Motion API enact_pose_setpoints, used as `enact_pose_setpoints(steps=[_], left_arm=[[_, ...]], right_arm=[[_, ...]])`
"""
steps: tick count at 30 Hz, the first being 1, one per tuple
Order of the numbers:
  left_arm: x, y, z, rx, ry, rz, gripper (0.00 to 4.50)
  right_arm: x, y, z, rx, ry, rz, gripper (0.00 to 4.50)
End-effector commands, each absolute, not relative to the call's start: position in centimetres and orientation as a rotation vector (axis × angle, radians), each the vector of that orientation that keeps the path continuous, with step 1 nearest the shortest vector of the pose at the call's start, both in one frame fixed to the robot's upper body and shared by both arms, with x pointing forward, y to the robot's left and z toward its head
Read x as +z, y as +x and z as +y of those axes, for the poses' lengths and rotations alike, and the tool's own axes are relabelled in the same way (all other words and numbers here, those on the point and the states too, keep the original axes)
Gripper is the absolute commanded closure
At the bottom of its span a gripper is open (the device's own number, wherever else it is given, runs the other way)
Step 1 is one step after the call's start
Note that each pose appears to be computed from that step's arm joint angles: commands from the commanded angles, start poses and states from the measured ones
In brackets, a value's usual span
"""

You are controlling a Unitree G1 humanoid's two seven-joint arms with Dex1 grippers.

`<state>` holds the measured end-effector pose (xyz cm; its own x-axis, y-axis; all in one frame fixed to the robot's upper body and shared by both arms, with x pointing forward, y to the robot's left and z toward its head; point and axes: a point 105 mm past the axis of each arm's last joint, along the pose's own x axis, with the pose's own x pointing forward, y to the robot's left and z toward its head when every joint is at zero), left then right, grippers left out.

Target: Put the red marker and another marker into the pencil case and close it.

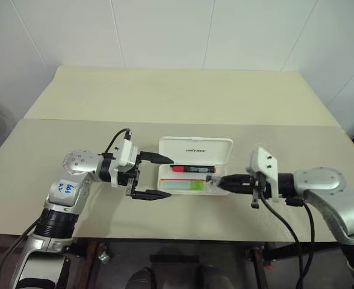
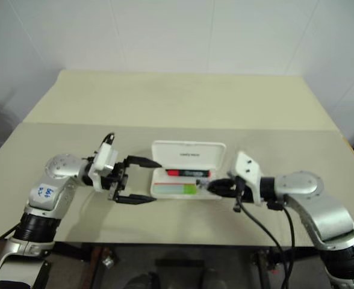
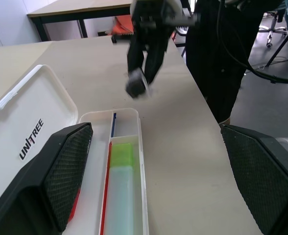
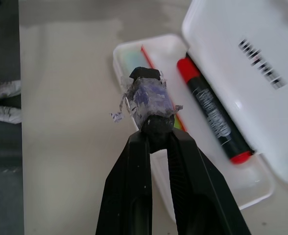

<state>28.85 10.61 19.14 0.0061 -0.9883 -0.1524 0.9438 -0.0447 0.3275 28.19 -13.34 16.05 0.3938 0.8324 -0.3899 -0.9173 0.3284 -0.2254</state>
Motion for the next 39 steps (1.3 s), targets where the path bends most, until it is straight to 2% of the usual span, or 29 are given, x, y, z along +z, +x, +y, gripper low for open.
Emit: enact_pose_setpoints(steps=[1,8,12,28,33,39], left_arm=[[19.7,28.2,11.1,-1.578,0.400,-0.172,0.00],[19.5,28.1,12.6,-1.543,0.424,-0.150,0.00],[19.5,27.9,13.6,-1.512,0.432,-0.150,0.00],[19.9,28.1,15.9,-1.439,0.446,-0.163,0.00],[20.0,28.3,16.0,-1.435,0.453,-0.169,0.00],[20.1,28.5,15.8,-1.438,0.453,-0.182,0.00]], right_arm=[[15.8,29.0,-13.5,1.158,-0.468,0.197,4.29],[14.2,31.1,-14.2,1.156,-0.510,0.236,4.29],[14.3,31.8,-14.6,1.172,-0.537,0.241,4.29],[14.3,32.3,-15.1,1.195,-0.574,0.262,4.29],[14.5,32.4,-15.1,1.184,-0.575,0.258,2.71],[15.7,32.3,-14.8,1.184,-0.591,0.223,0.59]])
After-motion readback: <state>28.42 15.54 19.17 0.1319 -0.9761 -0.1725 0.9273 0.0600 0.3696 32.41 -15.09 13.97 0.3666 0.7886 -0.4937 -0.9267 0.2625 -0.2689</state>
